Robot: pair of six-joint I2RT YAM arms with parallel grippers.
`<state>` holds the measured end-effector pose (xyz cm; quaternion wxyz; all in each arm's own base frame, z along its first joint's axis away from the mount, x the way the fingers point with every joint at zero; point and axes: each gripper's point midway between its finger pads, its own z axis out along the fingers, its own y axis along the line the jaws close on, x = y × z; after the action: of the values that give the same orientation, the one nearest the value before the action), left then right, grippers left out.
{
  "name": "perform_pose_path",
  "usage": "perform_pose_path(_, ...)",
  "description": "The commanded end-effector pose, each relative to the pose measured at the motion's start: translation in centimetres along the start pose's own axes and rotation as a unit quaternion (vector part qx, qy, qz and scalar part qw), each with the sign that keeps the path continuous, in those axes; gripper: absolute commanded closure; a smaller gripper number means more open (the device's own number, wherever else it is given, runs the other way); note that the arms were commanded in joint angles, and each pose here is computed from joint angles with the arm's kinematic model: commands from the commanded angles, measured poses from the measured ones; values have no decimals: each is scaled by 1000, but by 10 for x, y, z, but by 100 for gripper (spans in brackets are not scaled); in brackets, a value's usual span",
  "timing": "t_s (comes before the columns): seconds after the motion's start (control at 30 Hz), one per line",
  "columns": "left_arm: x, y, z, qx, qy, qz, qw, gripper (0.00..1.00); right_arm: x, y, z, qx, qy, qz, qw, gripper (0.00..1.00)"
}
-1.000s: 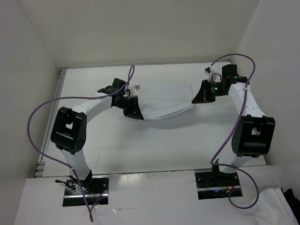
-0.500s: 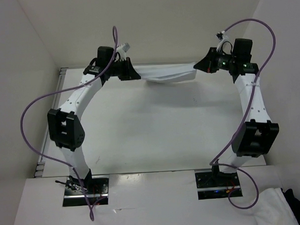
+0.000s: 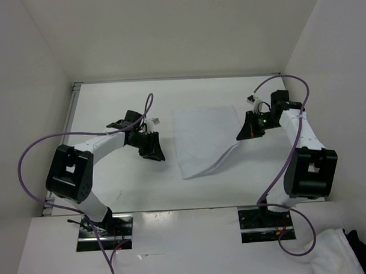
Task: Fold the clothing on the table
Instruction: Fold the skirt
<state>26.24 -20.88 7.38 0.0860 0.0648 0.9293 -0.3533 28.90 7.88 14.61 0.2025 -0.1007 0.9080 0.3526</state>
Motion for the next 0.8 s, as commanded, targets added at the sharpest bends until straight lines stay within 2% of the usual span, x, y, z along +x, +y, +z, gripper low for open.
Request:
perform_pose_path(0.0,-21,-26,-19,35,-40,42,998,58,-3,9,-22,19,-13,-62,998,100)
perform_pose_path(0.07,-23,-27,-17,38,-33,38,998,46,-1,3,-17,15,-2,-51,999,100)
perform_pose_path(0.17,-20,-29,-13,42,-21,37,998,40,-1,2,-15,14,1,-47,999,100)
perform_pose_path(0.2,-23,-34,-12,46,-24,46,998,33,-1,2,-15,14,1,-47,999,100)
perform_pose_path(0.27,-20,-40,-9,62,-16,44,997,31,0,0,-15,20,3,-42,999,100)
perform_pose_path(0.3,-18,-46,-4,72,-10,37,997,26,-2,-1,-15,21,-1,-46,999,100)
perform_pose_path(0.33,-19,-53,-1,86,-9,40,995,26,-2,-1,-15,21,-1,-46,999,100)
perform_pose_path(0.5,9,-72,39,126,72,30,989,25,1,-6,-10,23,6,-30,999,100)
perform_pose_path(0.63,23,-83,68,163,128,21,978,28,-1,-6,-10,24,3,-29,999,100)
perform_pose_path(0.77,20,-79,86,150,133,12,980,32,-1,-6,-10,24,3,-29,999,100)
